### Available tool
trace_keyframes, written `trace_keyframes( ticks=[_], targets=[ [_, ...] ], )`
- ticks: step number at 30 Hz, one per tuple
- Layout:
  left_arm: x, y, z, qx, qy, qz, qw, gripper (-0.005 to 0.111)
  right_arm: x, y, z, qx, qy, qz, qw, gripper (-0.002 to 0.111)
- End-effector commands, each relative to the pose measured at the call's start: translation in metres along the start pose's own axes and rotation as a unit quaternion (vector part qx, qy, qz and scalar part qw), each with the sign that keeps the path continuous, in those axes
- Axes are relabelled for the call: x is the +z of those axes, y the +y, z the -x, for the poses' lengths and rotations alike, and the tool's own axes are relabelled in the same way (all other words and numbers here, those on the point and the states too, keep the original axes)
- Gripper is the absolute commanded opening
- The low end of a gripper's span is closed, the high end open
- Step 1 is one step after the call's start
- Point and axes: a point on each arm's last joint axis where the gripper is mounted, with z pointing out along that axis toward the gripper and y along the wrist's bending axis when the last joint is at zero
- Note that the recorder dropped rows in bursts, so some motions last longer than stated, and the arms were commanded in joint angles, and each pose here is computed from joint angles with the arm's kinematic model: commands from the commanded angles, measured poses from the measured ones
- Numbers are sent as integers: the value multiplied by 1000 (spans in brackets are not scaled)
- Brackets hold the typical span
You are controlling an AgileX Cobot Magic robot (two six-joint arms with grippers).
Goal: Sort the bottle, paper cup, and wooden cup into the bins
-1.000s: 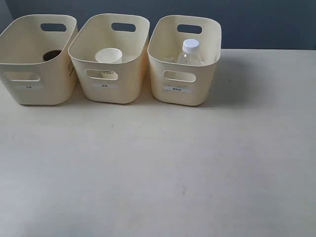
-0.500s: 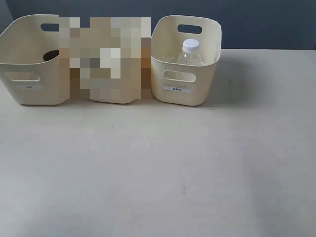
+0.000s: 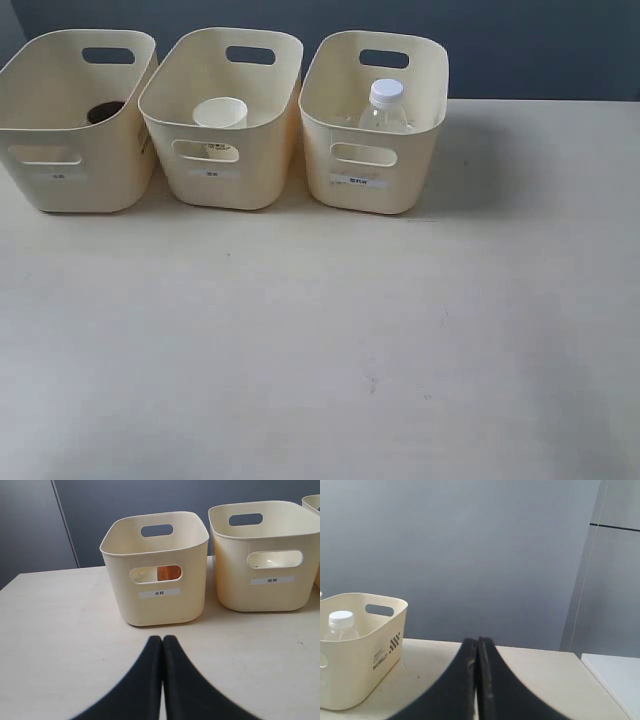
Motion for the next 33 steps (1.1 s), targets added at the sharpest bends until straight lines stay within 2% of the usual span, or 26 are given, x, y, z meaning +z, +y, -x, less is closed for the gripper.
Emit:
trace_keyframes(
  ticks=[1, 8, 15, 29, 33],
  targets=[
    [0, 0, 2, 0, -6, -1, 1000, 0, 3, 2, -20, 0, -14, -2, 1000, -1],
    [0, 0, 2, 0, -6, -1, 1000, 0, 6, 5, -40, 1, -14, -4, 1000, -1],
    [0, 0, 2, 0, -6, -1, 1000, 0, 6, 1, -40, 0, -12, -36, 999, -1],
    [0, 0, 2, 0, -6, -1, 1000, 0, 6, 1, -42, 0, -5, -37, 999, -1],
    [0, 0, 2, 0, -6, -1, 1000, 0, 6, 1, -42, 64, -5, -37, 997, -1]
  ],
)
